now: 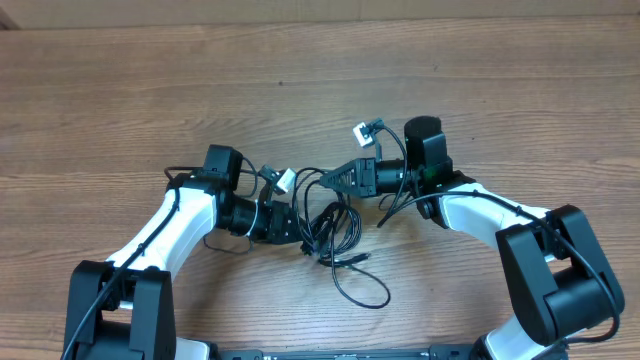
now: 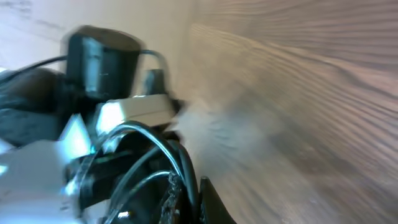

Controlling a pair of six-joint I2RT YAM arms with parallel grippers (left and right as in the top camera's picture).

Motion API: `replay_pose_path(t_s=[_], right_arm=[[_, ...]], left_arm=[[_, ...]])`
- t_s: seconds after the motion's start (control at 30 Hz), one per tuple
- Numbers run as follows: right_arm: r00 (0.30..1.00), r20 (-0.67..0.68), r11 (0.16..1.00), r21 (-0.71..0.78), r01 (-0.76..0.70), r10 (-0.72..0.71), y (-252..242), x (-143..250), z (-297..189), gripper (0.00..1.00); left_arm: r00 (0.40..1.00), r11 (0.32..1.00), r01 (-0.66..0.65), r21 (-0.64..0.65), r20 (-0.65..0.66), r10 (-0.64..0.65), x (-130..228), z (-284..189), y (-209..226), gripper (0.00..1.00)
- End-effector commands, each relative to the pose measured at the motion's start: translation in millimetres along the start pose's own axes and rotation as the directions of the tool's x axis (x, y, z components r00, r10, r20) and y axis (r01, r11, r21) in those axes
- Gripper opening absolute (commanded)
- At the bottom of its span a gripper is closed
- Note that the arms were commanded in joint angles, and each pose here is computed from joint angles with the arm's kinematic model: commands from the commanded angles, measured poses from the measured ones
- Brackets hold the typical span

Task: Untangle cables

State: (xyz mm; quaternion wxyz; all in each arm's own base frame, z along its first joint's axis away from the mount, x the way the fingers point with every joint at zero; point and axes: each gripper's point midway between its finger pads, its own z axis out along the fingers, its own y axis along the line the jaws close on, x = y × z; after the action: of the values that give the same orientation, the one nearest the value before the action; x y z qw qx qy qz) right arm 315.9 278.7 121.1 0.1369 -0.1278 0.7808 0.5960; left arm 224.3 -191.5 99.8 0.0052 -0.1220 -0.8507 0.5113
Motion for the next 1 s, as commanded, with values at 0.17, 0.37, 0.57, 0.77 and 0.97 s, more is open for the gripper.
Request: replay_pose_path(t_s=[0.17, 0.37, 0.57, 0.77, 0.97], right_arm=[[0.987, 0.092, 0.956, 0.275, 0.101, -0.13, -47, -19, -15, 0.04], [0.986, 0.136, 0.938, 0.344, 0.048, -0.1, -65, -27, -32, 0.04], [0.984, 0.152, 0.921, 0.389, 0.03, -0.097, -81, -31, -53, 0.04], [0.978, 0.19, 0.905, 0.426, 0.001, -0.091, -96, -38, -79, 0.04], [0.969, 0.228, 0.894, 0.448, -0.021, -0.092, -105, -45, -98, 0.04]], left_arm=[[0.996, 0.994, -0.084, 0.072, -0.028, 0.086, 13, 0, -13, 0.04], [0.997, 0.995, -0.069, 0.071, -0.04, 0.072, 17, 0, -13, 0.04], [0.997, 0.997, -0.061, 0.051, -0.053, 0.064, 20, 0, -10, 0.04], [0.996, 0.997, -0.054, 0.053, -0.067, 0.057, 24, 0, -11, 0.04], [0.995, 0.998, -0.058, 0.03, -0.082, 0.06, 28, 0, -7, 0.04]])
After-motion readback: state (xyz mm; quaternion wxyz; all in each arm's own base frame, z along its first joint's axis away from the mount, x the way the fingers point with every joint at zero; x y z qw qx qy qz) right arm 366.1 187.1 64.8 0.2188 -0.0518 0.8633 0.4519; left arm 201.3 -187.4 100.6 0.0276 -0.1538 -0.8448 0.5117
